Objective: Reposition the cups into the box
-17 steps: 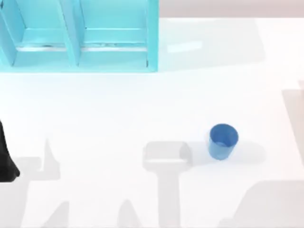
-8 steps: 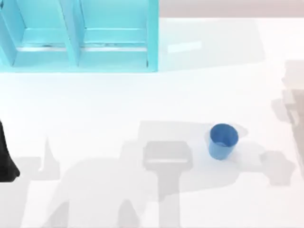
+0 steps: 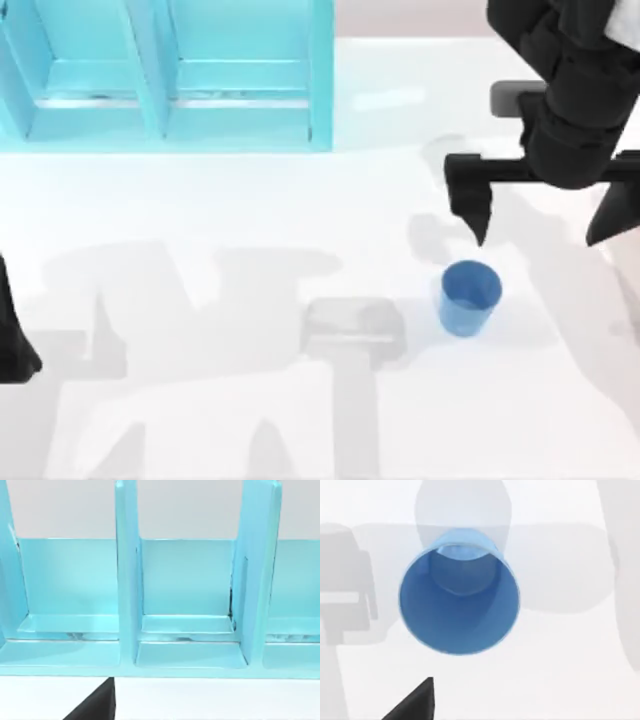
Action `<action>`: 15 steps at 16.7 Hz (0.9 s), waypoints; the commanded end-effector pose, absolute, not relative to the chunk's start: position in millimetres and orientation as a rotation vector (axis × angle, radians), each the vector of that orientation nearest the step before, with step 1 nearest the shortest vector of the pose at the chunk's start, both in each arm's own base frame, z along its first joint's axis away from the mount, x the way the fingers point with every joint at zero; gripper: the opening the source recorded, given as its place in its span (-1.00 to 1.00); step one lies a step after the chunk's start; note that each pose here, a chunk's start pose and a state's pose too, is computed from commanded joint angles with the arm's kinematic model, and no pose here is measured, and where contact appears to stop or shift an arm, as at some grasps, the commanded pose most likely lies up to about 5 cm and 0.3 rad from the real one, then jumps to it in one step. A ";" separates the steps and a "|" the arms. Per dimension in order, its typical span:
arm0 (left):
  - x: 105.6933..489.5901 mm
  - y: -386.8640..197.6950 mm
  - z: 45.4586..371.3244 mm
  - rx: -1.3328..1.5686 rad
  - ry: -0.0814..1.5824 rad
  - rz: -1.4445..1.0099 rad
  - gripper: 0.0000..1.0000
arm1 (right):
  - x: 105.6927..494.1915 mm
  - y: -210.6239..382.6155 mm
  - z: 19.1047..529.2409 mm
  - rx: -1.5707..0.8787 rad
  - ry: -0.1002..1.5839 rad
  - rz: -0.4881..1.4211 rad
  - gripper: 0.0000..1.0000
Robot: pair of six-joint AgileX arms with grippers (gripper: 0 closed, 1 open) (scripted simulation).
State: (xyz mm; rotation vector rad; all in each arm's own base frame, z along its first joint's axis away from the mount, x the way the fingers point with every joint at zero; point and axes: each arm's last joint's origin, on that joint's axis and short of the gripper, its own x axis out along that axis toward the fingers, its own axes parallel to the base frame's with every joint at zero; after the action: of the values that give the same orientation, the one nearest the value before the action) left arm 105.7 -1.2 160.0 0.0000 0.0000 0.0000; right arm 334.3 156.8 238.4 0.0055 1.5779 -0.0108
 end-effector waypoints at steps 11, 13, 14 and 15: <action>105.7 -1.2 160.0 0.000 0.000 0.000 1.00 | 334.0 168.5 203.4 0.007 1.573 -0.008 1.00; 105.7 -1.2 160.0 0.000 0.000 0.000 1.00 | 336.0 169.5 176.6 0.012 1.561 -0.004 1.00; 105.7 -1.2 160.0 0.000 0.000 0.000 1.00 | 335.7 169.6 163.9 0.013 1.559 -0.003 1.00; 105.7 -1.2 160.0 0.000 0.000 0.000 1.00 | 334.6 169.2 153.1 0.012 1.561 -0.003 1.00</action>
State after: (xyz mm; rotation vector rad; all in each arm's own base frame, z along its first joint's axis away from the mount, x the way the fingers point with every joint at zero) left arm 105.7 -1.2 160.0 0.0000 0.0000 0.0000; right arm 334.6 169.2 153.1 0.0120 1.5606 -0.0034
